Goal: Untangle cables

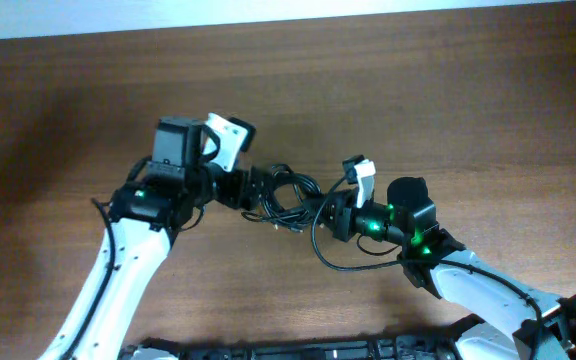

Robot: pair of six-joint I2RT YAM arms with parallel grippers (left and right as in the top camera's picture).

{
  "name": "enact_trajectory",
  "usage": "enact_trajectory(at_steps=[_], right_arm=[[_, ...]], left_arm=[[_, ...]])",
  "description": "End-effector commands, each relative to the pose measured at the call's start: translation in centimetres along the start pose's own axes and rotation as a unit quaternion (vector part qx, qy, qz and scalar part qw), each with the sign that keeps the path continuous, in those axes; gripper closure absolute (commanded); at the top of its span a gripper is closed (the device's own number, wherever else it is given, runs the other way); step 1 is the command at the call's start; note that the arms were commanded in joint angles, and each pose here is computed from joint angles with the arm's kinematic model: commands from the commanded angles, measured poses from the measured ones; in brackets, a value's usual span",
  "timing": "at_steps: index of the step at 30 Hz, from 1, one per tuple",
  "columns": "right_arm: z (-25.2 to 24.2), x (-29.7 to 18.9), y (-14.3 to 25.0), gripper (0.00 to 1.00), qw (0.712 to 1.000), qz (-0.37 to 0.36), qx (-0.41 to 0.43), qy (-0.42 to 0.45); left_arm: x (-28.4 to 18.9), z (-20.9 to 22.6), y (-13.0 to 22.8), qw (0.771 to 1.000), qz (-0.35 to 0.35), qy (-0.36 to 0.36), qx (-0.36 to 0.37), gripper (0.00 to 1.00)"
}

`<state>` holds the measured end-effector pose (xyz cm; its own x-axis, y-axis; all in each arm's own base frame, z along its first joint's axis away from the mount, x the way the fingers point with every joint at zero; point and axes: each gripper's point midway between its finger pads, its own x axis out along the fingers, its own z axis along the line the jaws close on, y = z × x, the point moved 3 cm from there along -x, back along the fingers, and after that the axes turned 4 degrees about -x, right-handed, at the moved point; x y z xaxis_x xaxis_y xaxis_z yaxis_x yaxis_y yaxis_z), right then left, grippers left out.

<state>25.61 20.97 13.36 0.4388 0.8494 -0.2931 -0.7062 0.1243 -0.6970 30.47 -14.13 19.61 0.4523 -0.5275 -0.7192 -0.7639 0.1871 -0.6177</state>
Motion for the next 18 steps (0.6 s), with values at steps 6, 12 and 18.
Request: enact_trajectory(at_steps=[6, 12, 18], right_arm=[[0.2, 0.0, -0.7, 0.96, 1.000, -0.015, 0.024, -0.001], [1.4, -0.2, -2.5, 0.96, 0.995, -0.052, 0.084, -0.033], [3.0, -0.5, -3.6, 0.96, 0.994, -0.071, 0.054, -0.071]], left_arm=[[-4.2, 2.9, 0.9, 0.981, -0.015, -0.104, -0.163, 0.01], [-2.6, 0.4, 1.6, 0.987, 0.010, -0.029, -0.156, 0.02], [0.5, -0.8, 2.5, 0.990, 0.049, -0.054, -0.116, 0.11]])
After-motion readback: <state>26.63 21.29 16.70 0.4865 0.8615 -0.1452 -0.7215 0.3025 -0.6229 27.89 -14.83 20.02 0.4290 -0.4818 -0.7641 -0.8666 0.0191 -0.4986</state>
